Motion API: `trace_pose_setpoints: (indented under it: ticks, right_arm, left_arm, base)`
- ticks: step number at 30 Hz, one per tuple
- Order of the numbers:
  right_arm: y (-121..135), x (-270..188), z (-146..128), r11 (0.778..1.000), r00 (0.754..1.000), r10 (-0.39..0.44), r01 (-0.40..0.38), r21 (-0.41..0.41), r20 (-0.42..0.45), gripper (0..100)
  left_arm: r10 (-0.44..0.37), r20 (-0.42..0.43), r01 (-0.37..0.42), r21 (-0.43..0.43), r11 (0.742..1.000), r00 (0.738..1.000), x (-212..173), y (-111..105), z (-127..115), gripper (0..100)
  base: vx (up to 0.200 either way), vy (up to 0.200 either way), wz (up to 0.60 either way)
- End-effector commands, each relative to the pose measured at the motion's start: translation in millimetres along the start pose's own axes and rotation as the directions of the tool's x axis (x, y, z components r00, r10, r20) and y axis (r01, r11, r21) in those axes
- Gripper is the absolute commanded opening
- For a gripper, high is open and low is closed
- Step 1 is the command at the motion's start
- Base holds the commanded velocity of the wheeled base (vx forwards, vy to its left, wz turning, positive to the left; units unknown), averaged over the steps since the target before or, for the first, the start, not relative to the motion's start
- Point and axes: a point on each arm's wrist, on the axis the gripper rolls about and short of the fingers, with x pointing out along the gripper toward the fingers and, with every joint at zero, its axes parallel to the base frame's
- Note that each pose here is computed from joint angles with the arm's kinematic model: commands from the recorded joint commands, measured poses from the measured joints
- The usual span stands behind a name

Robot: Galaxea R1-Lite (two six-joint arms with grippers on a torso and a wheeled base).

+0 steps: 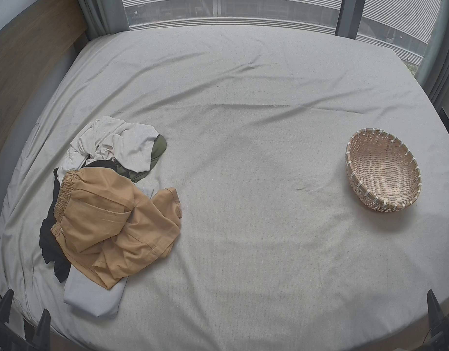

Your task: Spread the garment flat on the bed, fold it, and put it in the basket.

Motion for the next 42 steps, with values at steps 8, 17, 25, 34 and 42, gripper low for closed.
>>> trace_pose_setpoints:
  ticks: [8, 17, 25, 34, 42]
  right_arm:
    - [0.0, 0.0, -4.8, 1.0, 1.0, 0.002, -0.002, 0.001, 0.0, 100]
    - [0.0, 0.0, -4.8, 1.0, 1.0, 0.002, -0.002, 0.001, 0.0, 100]
    - [0.0, 0.0, -4.8, 1.0, 1.0, 0.002, -0.002, 0.0, 0.0, 100]
    - [0.0, 0.0, -4.8, 1.0, 1.0, 0.002, -0.002, 0.001, 0.0, 100]
    - [0.0, 0.0, -4.8, 1.0, 1.0, 0.002, -0.002, 0.001, 0.0, 100]
  left_arm:
    - [-0.002, 0.002, 0.002, -0.02, 1.0, 1.0, 0.1, 0.0, -4.9, 100]
    - [-0.002, 0.002, 0.002, -0.013, 1.0, 1.0, 0.1, 0.0, -4.9, 100]
    - [-0.005, 0.002, 0.005, -0.009, 1.0, 1.0, 0.1, -0.1, -4.9, 100]
    - [-0.008, 0.002, 0.008, -0.006, 1.0, 1.0, 0.1, -0.2, -4.9, 100]
    - [-0.008, 0.048, 0.009, -0.011, 1.0, 0.999, -1.5, -0.2, 3.0, 100]
  base:
    - [0.0, 0.0, 0.0]
    - [0.0, 0.0, 0.0]
    - [0.0, 0.0, 0.0]
    - [0.0, 0.0, 0.0]
    - [0.0, 0.0, 0.0]
